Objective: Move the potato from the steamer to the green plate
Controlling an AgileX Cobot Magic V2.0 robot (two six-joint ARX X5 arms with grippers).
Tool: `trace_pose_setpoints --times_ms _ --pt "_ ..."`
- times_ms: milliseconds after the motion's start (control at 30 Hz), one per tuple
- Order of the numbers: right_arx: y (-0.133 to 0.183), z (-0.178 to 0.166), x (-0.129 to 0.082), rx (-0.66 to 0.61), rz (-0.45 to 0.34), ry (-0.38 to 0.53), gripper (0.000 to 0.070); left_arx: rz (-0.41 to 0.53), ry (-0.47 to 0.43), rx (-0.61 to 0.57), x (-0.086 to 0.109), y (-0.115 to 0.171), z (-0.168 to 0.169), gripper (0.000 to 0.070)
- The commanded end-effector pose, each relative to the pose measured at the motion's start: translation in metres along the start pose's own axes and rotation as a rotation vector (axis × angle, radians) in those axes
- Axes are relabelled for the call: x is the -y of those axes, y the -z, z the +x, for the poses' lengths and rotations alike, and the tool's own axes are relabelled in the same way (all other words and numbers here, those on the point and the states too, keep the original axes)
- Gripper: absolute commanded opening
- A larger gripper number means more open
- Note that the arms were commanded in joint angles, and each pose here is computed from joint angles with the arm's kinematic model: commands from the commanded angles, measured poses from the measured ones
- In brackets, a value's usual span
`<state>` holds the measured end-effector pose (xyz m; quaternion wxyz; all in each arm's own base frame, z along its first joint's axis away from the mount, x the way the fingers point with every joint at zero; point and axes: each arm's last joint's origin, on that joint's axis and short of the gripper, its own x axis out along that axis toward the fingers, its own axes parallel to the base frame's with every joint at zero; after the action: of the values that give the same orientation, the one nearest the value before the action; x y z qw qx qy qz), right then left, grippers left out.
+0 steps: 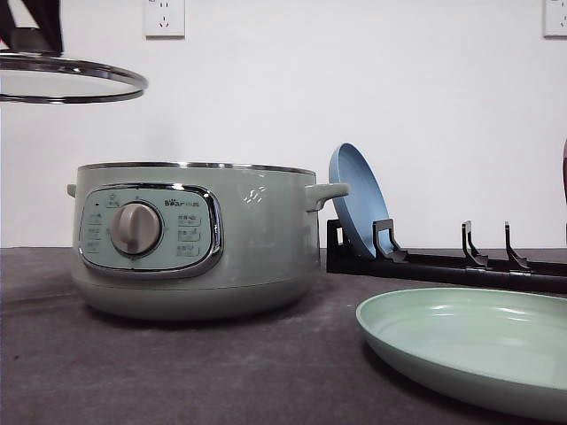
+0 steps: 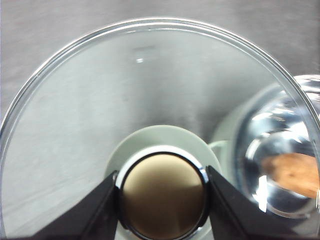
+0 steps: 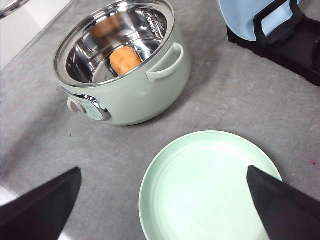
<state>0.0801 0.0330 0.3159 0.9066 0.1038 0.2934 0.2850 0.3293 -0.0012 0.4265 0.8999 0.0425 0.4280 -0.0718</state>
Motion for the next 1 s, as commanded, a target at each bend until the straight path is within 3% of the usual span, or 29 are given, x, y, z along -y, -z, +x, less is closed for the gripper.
trace_pose_setpoints --times_ms 0,200,400,967 --pt "-0.003 -0.002 -0.002 0.020 0.001 -0.010 0.0672 -0.004 -0.014 0.085 -0.002 -0.007 -0.016 0.0009" --pt "-0.017 0.005 -0.004 0.055 0.025 -0.086 0.0671 -0.019 -0.027 0.082 -0.009 -0.006 -0.017 0.0009" --pt "-0.053 0.035 -0.009 -0.054 0.000 -0.144 0.0671 -0.019 -0.027 0.082 -0.009 -0.006 -0.017 0.0009" --pt "-0.159 0.207 -0.063 -0.351 -0.221 -0.297 0.0671 -0.022 -0.027 0.089 -0.009 -0.007 -0.016 0.0009"
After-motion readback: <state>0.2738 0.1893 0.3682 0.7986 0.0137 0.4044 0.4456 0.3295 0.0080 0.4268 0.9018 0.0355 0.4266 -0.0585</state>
